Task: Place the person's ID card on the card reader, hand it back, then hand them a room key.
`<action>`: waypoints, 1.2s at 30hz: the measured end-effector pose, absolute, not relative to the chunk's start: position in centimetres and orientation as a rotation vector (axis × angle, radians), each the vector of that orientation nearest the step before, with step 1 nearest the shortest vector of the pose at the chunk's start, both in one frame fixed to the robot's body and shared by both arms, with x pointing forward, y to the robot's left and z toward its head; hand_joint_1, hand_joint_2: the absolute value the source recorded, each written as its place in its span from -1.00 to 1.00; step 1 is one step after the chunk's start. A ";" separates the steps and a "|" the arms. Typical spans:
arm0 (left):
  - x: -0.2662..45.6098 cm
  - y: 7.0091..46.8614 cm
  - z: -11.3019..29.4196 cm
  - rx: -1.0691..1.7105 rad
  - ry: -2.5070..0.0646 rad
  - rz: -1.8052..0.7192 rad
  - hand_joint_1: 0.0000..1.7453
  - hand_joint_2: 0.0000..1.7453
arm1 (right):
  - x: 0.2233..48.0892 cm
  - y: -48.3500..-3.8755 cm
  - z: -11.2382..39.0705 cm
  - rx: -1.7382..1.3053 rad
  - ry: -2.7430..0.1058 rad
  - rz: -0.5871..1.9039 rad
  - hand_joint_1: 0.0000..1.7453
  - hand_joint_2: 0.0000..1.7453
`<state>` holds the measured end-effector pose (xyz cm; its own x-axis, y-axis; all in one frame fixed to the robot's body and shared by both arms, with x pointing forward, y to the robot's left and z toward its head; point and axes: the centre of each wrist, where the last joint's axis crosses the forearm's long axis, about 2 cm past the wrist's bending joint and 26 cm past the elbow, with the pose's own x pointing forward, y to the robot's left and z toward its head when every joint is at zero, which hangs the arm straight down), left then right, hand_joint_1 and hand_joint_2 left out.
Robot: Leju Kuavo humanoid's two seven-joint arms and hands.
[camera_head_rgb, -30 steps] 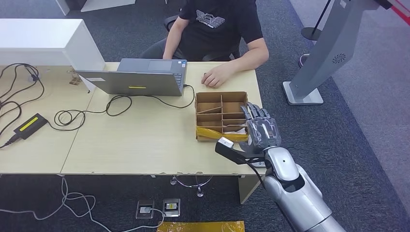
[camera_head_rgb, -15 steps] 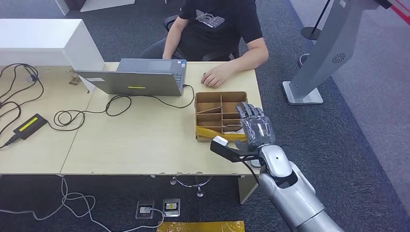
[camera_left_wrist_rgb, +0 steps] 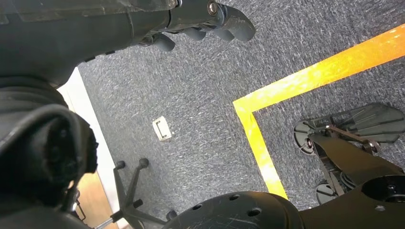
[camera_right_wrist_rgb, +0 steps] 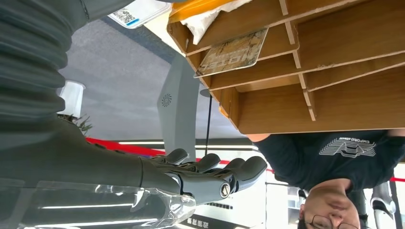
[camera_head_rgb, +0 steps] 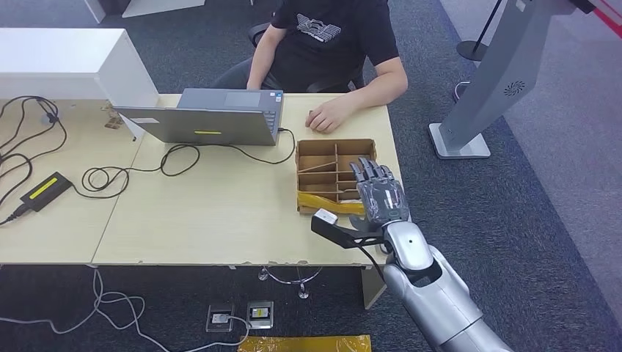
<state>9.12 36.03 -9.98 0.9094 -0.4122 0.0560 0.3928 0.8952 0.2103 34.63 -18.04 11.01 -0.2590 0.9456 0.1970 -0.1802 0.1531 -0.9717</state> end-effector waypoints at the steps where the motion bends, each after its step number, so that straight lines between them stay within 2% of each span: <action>1: 9.1 36.0 -10.0 0.197 -0.100 -0.418 -1.00 -1.00 | 34.6 -18.0 11.0 -0.816 -1.362 1.344 -1.00 1.00; 36: 9.1 36.6 -9.9 0.207 -0.119 -0.462 -1.00 -1.00 | 36.5 -18.2 11.6 -0.879 -1.321 1.403 -1.00 1.00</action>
<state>9.11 36.62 -9.91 0.8886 -0.4537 0.0672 0.4296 0.8747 0.2246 36.46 -18.22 11.62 -0.2582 0.9592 0.1149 -0.1724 0.0713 -0.9824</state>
